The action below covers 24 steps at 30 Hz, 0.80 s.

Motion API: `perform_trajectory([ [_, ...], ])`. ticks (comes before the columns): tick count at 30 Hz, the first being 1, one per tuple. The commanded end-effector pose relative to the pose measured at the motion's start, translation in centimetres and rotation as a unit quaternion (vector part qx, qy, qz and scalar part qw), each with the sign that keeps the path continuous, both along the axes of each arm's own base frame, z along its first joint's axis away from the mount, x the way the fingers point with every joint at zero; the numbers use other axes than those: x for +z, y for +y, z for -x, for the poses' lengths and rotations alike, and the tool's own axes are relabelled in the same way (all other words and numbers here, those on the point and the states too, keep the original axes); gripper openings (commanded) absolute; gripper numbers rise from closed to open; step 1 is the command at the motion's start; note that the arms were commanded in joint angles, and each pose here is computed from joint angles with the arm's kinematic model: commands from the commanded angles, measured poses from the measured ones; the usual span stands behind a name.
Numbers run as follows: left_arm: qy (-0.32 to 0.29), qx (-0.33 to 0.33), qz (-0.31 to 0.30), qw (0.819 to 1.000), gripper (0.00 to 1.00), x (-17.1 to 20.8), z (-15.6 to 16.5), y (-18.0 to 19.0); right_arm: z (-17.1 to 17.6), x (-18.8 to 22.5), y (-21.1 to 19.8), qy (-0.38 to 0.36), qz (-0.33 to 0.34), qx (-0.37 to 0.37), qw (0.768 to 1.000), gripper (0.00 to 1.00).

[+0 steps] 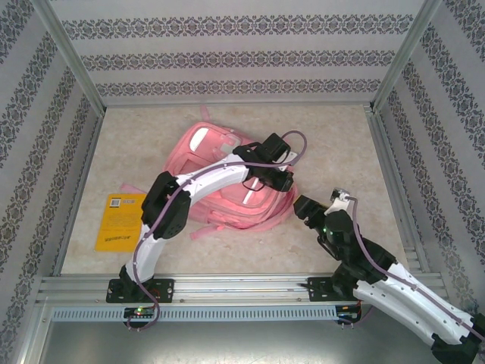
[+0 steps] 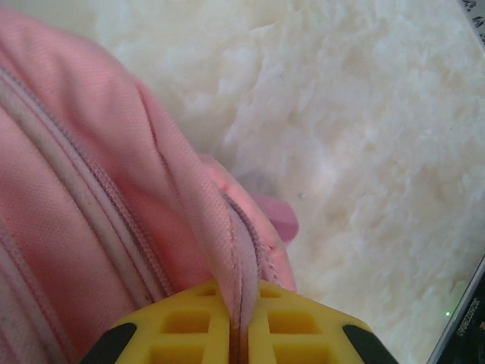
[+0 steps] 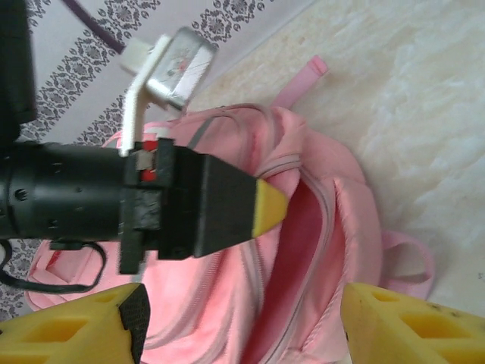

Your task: Pack the student bag

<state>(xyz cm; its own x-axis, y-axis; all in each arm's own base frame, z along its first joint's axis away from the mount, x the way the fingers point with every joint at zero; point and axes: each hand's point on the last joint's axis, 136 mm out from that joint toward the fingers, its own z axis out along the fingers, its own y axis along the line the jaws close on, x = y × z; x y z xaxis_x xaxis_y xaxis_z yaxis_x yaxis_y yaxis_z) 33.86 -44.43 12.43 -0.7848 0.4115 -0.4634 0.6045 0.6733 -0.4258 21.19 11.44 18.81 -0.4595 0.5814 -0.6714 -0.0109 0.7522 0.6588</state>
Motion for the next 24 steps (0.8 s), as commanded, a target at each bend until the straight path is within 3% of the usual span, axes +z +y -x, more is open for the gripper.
perform_trajectory([
  [1, 0.005, -0.041, 0.054, 0.998, 0.13, 3.1, 2.0, -3.6, 0.2, 1.4, -1.2, -0.018, 0.019, -0.015, 1.000, 0.68],
  [3, 0.016, -0.049, 0.066, 0.996, 0.17, 3.5, 2.7, -4.1, 0.3, 1.5, -1.6, -0.020, 0.019, -0.020, 0.999, 0.68],
  [6, 0.021, -0.047, 0.074, 0.996, 0.31, 4.4, 3.7, -3.7, 0.5, 1.6, -2.1, -0.025, 0.018, -0.025, 0.999, 0.68],
  [8, 0.008, -0.024, 0.072, 0.997, 0.45, 5.6, 4.0, -2.0, 0.5, 1.8, -2.0, -0.027, 0.022, -0.022, 0.999, 0.68],
  [11, -0.014, 0.028, 0.069, 0.997, 0.58, 7.4, 4.5, 2.2, 0.6, 2.0, -1.7, -0.027, 0.034, -0.009, 0.999, 0.68],
  [14, -0.037, 0.095, 0.072, 0.992, 0.59, 9.0, 5.0, 7.6, 0.5, 1.8, -1.2, -0.031, 0.042, 0.003, 0.999, 0.67],
  [16, -0.033, 0.149, 0.073, 0.986, 0.55, 9.1, 5.6, 11.4, 0.3, 1.5, -0.8, -0.031, 0.041, 0.009, 0.999, 0.66],
  [21, 0.002, 0.252, 0.007, 0.968, 0.51, 5.0, 8.7, 18.7, -0.2, 0.6, 0.2, -0.024, 0.048, 0.020, 0.998, 0.65],
  [24, 0.044, 0.265, -0.010, 0.963, 0.49, 2.5, 11.1, 20.4, -0.4, 0.2, 0.4, -0.021, 0.052, 0.021, 0.998, 0.65],
])
